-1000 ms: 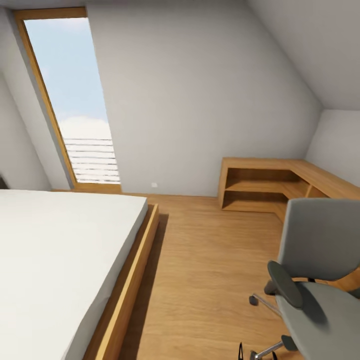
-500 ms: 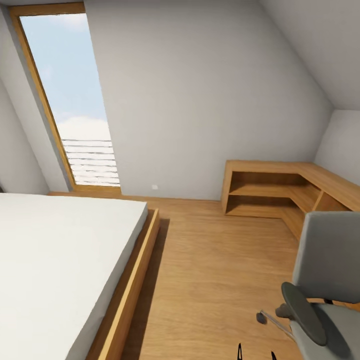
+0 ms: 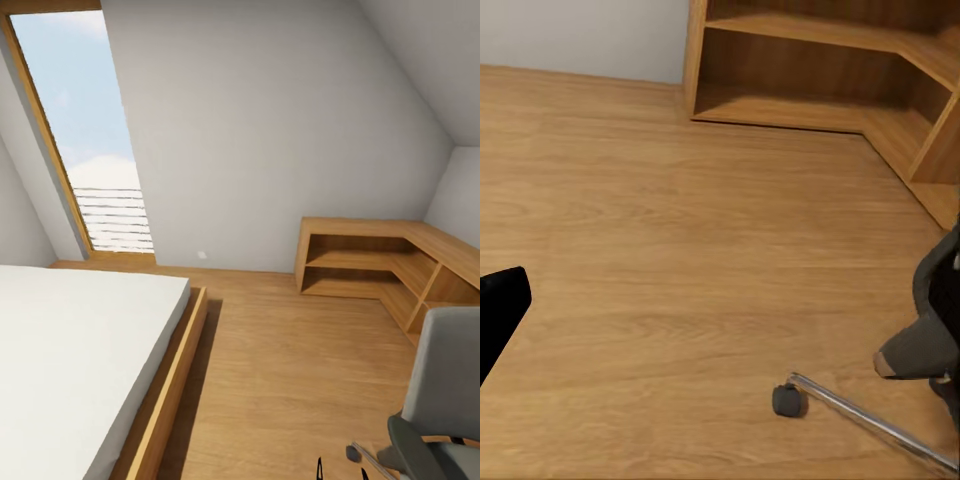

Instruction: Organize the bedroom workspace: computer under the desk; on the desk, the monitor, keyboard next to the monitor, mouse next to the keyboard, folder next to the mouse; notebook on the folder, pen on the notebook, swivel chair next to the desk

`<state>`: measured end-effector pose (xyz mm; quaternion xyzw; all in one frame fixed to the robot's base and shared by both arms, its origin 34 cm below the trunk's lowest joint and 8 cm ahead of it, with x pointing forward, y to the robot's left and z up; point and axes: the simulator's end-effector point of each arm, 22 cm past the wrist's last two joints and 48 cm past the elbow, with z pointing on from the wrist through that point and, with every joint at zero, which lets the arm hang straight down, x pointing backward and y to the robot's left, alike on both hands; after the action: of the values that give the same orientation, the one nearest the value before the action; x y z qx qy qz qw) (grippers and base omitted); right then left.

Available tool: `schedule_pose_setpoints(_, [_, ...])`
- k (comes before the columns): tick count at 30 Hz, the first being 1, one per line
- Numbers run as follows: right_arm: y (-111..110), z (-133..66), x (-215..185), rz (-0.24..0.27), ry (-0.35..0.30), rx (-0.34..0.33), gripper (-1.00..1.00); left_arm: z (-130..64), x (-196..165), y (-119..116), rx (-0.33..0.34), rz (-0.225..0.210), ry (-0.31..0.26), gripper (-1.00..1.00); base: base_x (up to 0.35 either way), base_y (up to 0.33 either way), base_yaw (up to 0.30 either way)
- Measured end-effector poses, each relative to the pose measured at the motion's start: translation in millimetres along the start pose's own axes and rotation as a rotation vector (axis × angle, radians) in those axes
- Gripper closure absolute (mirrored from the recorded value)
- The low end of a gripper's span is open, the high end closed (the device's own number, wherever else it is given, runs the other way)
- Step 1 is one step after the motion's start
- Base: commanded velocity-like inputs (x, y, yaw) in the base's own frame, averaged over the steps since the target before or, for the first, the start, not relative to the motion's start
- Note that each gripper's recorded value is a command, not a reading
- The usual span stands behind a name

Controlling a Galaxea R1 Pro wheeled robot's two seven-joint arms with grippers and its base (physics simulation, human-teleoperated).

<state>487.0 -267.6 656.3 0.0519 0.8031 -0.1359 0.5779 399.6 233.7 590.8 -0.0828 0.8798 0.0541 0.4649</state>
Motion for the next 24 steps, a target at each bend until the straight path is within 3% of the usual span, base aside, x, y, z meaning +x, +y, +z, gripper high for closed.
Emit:
schedule_pose_setpoints(9, [1,0.1,0,0.000,0.001,-0.002,-1.00,0.1,0,0,0.002,0.000,0.000,-1.00,0.243,-0.107,0.000])
schedule_pose_setpoints(18, [10,0.8,-2,0.000,-0.005,-0.048,-1.00,1.0,-2,-1,0.004,0.000,-0.005,-1.00,0.025,-0.009,-0.112])
schedule_pose_setpoints(24, [17,1.1,-4,0.001,-0.011,-0.080,-1.00,1.5,-4,0,0.003,-0.001,-0.012,-1.00,0.002,0.187,-0.162])
